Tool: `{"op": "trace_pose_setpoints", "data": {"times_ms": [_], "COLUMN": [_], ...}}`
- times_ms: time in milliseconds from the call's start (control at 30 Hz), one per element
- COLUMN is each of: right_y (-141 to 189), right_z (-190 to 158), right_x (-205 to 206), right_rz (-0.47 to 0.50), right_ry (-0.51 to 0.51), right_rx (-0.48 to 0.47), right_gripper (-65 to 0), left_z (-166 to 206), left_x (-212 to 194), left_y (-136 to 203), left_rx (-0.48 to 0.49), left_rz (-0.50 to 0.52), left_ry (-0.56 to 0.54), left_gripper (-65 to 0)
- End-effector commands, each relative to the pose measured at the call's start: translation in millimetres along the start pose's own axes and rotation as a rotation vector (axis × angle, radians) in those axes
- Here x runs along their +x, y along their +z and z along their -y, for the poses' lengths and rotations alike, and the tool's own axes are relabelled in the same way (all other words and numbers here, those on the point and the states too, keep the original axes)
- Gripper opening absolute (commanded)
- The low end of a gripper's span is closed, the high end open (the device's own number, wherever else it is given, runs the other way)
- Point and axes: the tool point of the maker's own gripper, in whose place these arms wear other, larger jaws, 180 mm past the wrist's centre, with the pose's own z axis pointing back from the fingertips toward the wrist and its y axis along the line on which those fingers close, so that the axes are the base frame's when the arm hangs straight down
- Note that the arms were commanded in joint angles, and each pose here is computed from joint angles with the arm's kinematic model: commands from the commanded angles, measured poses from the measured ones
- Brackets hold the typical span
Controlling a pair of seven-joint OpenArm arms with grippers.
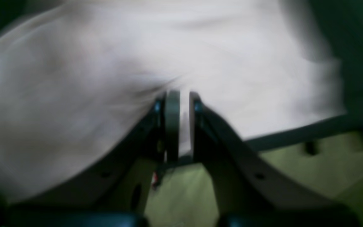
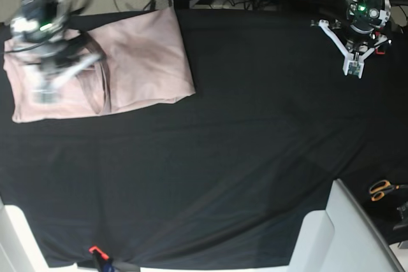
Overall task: Fold the T-shirt properly
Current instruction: 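Move the right gripper to the shirt's open-end edge and grip it, then reach the left gripper to the shirt's folded edge and grasp it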
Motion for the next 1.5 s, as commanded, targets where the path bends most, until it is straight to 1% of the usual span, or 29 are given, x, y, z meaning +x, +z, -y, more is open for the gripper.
{"op": "trace_pose_setpoints", "data": {"times_ms": [0,67,133,267,300,467,567,667,733,833,900,1000,1033,1067,1133,1200,1267,1333,1400,1467], "right_y": [3,1,-2,-21,-27,-54,-64,-66,-65,-61,-56,-45,-41,-35,-28,-26,-26,-25,-23,-22], "right_z": [-10,-42,-62,-64,-62,-24,8,26,32,31,27,15,12,12,12,25,41,55,67,76], "right_x": [6,-5,-6,-7,-8,-8,-3,4,7,11,5,9,11,16,21,21,19,20,21,21], "right_rz": [0.028,0.001,-0.007,-0.044,-0.057,-0.107,-0.095,-0.079,-0.073,-0.058,-0.078,-0.067,-0.052,-0.031,-0.009,-0.001,-0.005,0.009,0.035,0.062], "right_ry": [0.024,0.063,0.07,0.071,0.072,0.007,-0.013,0.001,0.011,0.01,0.007,-0.015,-0.019,-0.022,-0.024,-0.048,-0.079,-0.098,-0.107,-0.084], "right_rx": [0.018,0.09,0.13,0.121,0.112,0.02,-0.048,-0.083,-0.094,-0.09,-0.083,-0.055,-0.048,-0.045,-0.042,-0.071,-0.105,-0.135,-0.163,-0.183], "right_gripper": [-60.0,-60.0,-60.0,-60.0,-60.0,-60.0,-60.0,-60.0,-60.0,-60.0,-60.0,-60.0,-60.0,-60.0,-60.0,-60.0,-60.0,-60.0,-59.9,-59.9], "left_z": [-5,-6,-7,-8,-8,-9,-9,-6,-4,-2,3,27,38,55,76,95,105,114,129,146], "left_x": [8,9,8,5,4,6,7,9,9,9,10,14,16,19,29,39,46,49,51,52], "left_y": [3,3,3,3,3,3,3,2,2,2,1,0,0,1,7,15,20,24,30,38], "left_rx": [0.022,0.025,0.026,0.028,0.027,0.03,0.03,0.022,0.017,0.012,0.002,-0.055,-0.084,-0.133,-0.228,-0.344,-0.436,-0.539,-0.664,-0.793], "left_rz": [0.028,0.03,0.028,0.021,0.02,0.023,0.027,0.03,0.031,0.032,0.033,0.041,0.046,0.057,0.093,0.125,0.143,0.148,0.162,0.2], "left_ry": [0.005,0.008,0.008,0.005,0.005,0.005,0.008,0.008,0.008,0.013,0.009,-0.027,-0.032,-0.013,0.065,0.181,0.294,0.373,0.424,0.404], "left_gripper": [-65.0,-65.0,-65.0,-65.0,-65.0,-65.0,-65.0,-65.0,-65.0,-65.0,-65.0,-65.0,-65.0,-65.0,-65.0,-64.5,-45.7,-27.8,-16.5,-10.2]}}
